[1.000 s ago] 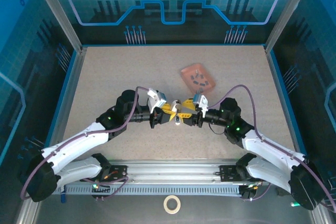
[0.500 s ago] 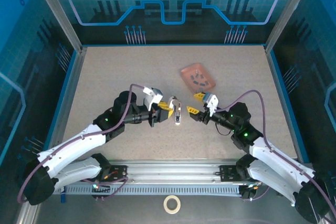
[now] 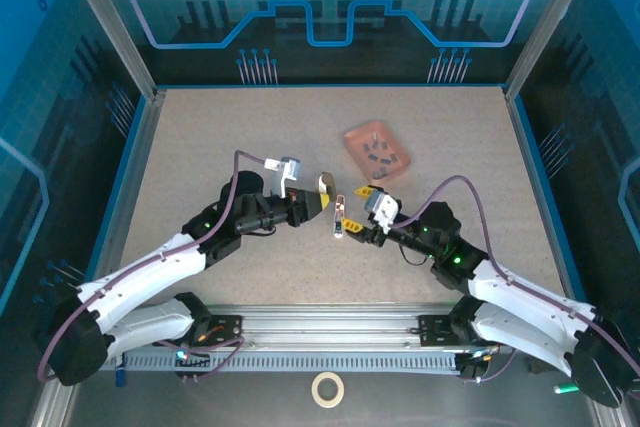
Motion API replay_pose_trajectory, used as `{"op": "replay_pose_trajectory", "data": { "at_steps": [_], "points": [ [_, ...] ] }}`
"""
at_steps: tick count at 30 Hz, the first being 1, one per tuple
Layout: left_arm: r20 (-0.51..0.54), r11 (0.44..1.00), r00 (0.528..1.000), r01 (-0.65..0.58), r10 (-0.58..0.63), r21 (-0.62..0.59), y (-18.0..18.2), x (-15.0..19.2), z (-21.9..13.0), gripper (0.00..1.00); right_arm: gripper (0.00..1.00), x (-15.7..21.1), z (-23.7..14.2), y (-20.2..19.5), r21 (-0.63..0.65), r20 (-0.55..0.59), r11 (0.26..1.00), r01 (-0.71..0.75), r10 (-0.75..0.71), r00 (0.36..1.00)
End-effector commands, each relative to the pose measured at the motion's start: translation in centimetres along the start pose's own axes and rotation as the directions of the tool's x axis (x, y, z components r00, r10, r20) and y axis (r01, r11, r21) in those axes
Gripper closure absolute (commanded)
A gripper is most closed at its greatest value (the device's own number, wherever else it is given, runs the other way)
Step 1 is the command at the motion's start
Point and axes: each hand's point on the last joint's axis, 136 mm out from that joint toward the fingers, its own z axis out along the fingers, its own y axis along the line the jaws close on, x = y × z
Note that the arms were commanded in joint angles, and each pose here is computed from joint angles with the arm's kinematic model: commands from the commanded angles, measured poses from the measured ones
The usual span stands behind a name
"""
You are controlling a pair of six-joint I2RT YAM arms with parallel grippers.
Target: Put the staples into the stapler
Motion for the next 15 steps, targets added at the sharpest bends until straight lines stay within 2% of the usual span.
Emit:
{"op": "replay_pose_trajectory", "data": {
  "at_steps": [1,7,12,15],
  "points": [
    [0.021,0.998,0.998,0.052,-0.053,0.022,-0.6,-0.5,0.2,0.88,0.36,-2.0,0.5,-1.7,0.101,0.074,0.995,0.024,-0.031,0.997],
    [0.002,0.998,0.998,0.055,-0.055,0.036,-1.0,-0.2,0.6,0.88,0.36,-2.7,1.8,-2.0,0.100,0.119,0.995,-0.006,-0.006,0.993],
    [0.004,0.997,0.999,0.049,-0.050,0.051,-1.4,-0.3,0.6,0.88,0.38,-2.4,2.7,-2.4,0.112,0.109,0.994,-0.014,0.002,0.994],
    [0.002,0.997,0.999,0.048,-0.048,0.066,-1.7,-0.4,0.6,0.89,0.42,-1.8,2.9,-3.4,0.164,0.088,0.986,-0.023,0.008,0.996]
  ]
}}
